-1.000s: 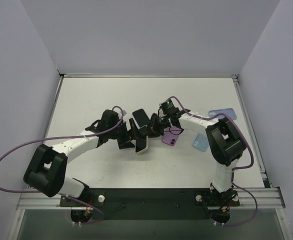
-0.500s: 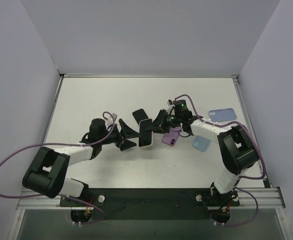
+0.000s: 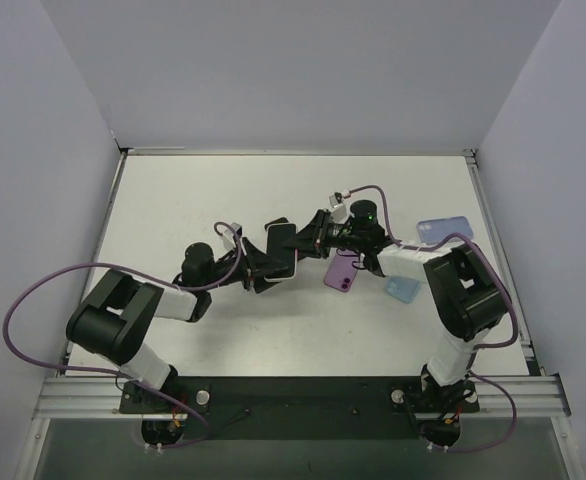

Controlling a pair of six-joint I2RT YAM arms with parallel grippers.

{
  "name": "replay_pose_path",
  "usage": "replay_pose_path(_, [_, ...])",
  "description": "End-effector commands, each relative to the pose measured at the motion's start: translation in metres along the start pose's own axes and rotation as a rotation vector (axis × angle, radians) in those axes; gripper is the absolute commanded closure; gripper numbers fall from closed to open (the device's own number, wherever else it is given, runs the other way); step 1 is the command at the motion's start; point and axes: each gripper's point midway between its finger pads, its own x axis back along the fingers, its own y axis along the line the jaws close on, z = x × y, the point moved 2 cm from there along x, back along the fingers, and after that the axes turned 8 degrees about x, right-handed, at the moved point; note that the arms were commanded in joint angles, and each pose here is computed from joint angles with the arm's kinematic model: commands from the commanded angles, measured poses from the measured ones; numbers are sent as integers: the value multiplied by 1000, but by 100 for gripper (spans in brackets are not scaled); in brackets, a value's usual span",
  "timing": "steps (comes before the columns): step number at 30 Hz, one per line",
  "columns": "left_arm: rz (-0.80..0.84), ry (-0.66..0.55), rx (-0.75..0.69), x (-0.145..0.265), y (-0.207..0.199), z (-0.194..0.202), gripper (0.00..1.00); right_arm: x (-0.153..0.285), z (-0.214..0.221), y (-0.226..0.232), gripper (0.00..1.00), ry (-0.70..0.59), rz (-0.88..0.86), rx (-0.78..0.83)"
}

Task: Take the phone out of the phone case
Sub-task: Pick up the phone at the center of the board, then remove the phone case from the phone.

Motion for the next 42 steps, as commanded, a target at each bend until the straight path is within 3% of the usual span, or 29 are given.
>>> replay_pose_path(1, [154, 17, -36, -1, -29, 3, 42, 0, 2, 33, 100, 20, -143, 76])
replay_pose_path(5, [201, 11, -22, -1, -35, 2, 44, -1, 5, 29, 100, 33, -137, 71])
replay_pose_path(13, [239, 5, -18, 0, -43, 1, 100, -4, 5, 24, 100, 46, -135, 50])
replay_pose_path(15, [252, 5, -32, 1, -46, 2, 100, -5, 4, 21, 100, 62, -122, 39])
replay_pose_path(17, [271, 0, -56, 3, -48, 3, 100, -5, 3, 15, 85, 81, -83, 36])
replay_pose_path(18, [276, -8, -57, 4, -48, 3, 100, 0, -4, 11, 69, 59, -63, 32])
replay_pose_path(19, [280, -9, -62, 5, -48, 4, 100, 2, -7, 6, 61, 47, -36, 15])
replay_pose_path(22, [283, -6, -58, 7, -45, 6, 100, 14, -23, 5, 48, -2, -26, 14])
replay_pose_path(28, [318, 6, -74, 11, -52, 10, 100, 19, -43, 10, 48, -44, -58, -10])
replay_pose_path(42, [374, 14, -152, 17, -78, 19, 100, 3, -45, -17, 47, -43, -58, -116])
